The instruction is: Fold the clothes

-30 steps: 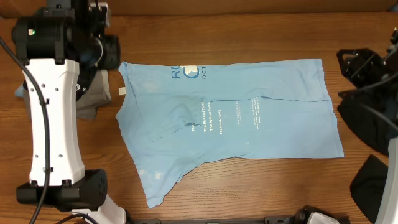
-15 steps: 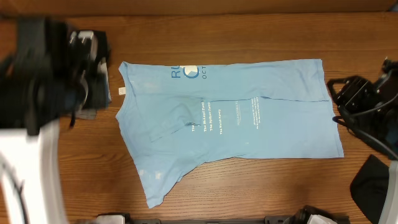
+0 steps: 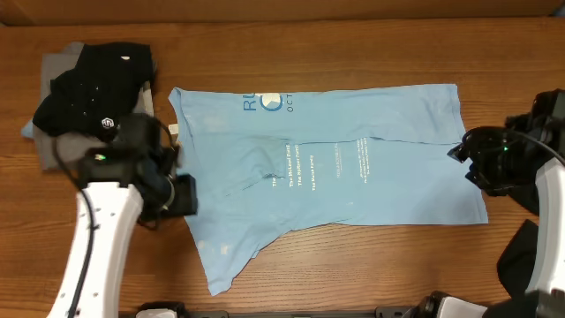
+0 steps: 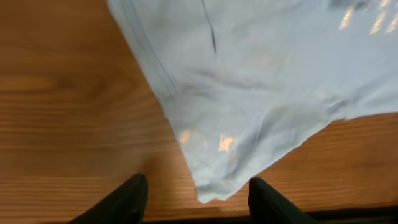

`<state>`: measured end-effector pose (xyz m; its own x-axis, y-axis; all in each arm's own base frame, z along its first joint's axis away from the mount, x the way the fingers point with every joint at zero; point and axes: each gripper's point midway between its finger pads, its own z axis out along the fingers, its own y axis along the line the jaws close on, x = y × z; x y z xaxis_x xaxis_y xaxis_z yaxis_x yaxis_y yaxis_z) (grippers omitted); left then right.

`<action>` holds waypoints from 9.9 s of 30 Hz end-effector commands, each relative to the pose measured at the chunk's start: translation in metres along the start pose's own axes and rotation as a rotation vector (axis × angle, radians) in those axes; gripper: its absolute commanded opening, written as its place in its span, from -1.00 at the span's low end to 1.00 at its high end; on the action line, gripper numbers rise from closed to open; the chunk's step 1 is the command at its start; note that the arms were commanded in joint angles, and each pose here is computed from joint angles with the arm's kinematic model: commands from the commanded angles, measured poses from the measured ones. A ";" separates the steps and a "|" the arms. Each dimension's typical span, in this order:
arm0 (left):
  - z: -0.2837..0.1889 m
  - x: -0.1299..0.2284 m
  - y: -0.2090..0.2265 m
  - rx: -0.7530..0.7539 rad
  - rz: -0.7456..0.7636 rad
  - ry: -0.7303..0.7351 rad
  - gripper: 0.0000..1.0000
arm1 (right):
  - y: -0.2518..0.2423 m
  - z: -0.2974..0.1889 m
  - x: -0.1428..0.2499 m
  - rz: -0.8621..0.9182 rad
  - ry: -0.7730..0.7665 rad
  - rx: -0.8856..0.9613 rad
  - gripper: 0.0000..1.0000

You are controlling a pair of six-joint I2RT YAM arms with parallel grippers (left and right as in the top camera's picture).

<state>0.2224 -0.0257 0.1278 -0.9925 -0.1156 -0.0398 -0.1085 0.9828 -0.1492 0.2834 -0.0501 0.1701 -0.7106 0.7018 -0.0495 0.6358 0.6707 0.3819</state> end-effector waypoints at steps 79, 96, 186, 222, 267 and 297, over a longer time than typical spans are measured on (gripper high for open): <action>0.015 0.001 -0.007 -0.099 -0.143 0.087 -0.92 | -0.153 0.115 0.020 0.374 0.038 0.237 0.27; 0.012 0.007 0.003 -0.154 -0.143 0.099 -0.92 | -0.152 0.117 0.017 0.356 0.004 0.216 -0.92; 0.129 -0.171 -0.112 0.242 0.264 -0.171 -0.71 | -0.019 0.093 -0.059 0.056 -0.031 -0.202 0.14; 0.146 -0.159 -0.110 0.148 0.256 -0.082 -0.92 | -0.026 0.094 -0.060 0.060 -0.040 -0.166 0.14; 0.084 -0.143 -0.145 0.085 0.182 0.022 -0.46 | -0.035 0.093 -0.087 0.021 -0.165 -0.095 0.28; -0.136 -0.116 -0.039 -0.091 0.157 -0.229 0.05 | -0.060 0.195 -0.066 -0.199 0.065 -0.099 -0.25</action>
<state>0.3449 -0.0407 0.2450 -0.9785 0.0300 -0.2038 0.0469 0.9958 -0.0783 0.3755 -0.1144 0.0054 -0.8028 0.5590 -0.2073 0.4270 0.7817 0.4545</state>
